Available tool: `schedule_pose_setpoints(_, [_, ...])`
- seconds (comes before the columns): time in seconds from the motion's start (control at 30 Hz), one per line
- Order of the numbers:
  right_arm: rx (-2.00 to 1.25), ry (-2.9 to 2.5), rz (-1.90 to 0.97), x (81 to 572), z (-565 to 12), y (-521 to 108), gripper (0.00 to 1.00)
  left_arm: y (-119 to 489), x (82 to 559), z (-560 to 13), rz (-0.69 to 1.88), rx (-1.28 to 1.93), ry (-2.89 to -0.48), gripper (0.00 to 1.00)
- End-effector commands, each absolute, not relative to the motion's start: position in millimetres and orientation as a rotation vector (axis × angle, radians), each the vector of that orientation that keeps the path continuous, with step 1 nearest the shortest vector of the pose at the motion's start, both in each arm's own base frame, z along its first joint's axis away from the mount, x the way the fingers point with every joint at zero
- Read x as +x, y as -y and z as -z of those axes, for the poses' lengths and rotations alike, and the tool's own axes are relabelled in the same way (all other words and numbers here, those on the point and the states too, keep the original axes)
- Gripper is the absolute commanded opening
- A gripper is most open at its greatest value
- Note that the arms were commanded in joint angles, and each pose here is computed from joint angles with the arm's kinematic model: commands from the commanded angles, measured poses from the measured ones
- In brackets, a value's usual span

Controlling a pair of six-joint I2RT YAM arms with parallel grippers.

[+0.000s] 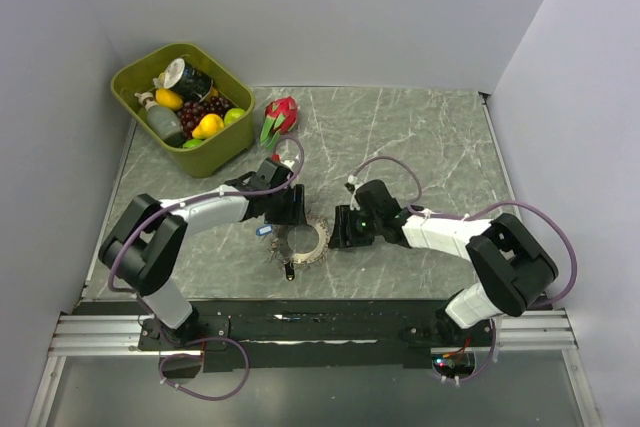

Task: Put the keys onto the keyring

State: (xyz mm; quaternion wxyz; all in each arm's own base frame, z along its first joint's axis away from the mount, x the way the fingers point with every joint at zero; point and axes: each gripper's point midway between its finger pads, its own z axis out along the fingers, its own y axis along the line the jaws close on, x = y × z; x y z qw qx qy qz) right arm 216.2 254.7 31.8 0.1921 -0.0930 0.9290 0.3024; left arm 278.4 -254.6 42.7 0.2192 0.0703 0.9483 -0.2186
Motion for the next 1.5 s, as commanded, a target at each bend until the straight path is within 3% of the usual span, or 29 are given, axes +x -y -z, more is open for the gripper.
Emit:
schedule_pose_setpoints(0.0, [-0.273, -2.56, -0.946, 221, -39, -274, 0.55, 264, 280, -37, 0.652, 0.204, -2.626, 0.6])
schedule_pose_setpoints(0.1, [-0.267, -2.572, -0.931, 225, -35, -276, 0.52, 259, 273, -24, 0.637, 0.179, -2.663, 0.6])
schedule_pose_setpoints(0.23, [-0.269, -2.563, -0.902, 236, -37, -279, 0.28, 255, 260, -15, 0.657, 0.157, -2.691, 0.59])
schedule_pose_setpoints(0.43, [-0.276, -2.509, -0.792, 260, -51, -277, 0.07, 249, 237, -7, 0.676, 0.126, -2.725, 0.57])
schedule_pose_setpoints(0.6, [-0.274, -2.481, -0.701, 277, -60, -272, 0.02, 260, 225, -19, 0.771, 0.134, -2.697, 0.57])
schedule_pose_setpoints(0.87, [-0.282, -2.447, -0.697, 281, -75, -272, 0.15, 275, 240, -53, 0.837, 0.164, -2.578, 0.58])
schedule_pose_setpoints(1.1, [-0.267, -2.436, -0.654, 275, -75, -258, 0.49, 283, 245, -66, 0.889, 0.19, -2.537, 0.58])
schedule_pose_setpoints(1.23, [-0.268, -2.419, -0.668, 271, -78, -257, 0.56, 284, 248, -74, 0.884, 0.2, -2.511, 0.58])
schedule_pose_setpoints(1.47, [-0.286, -2.417, -0.705, 266, -75, -259, 0.58, 283, 255, -83, 0.858, 0.221, -2.483, 0.58])
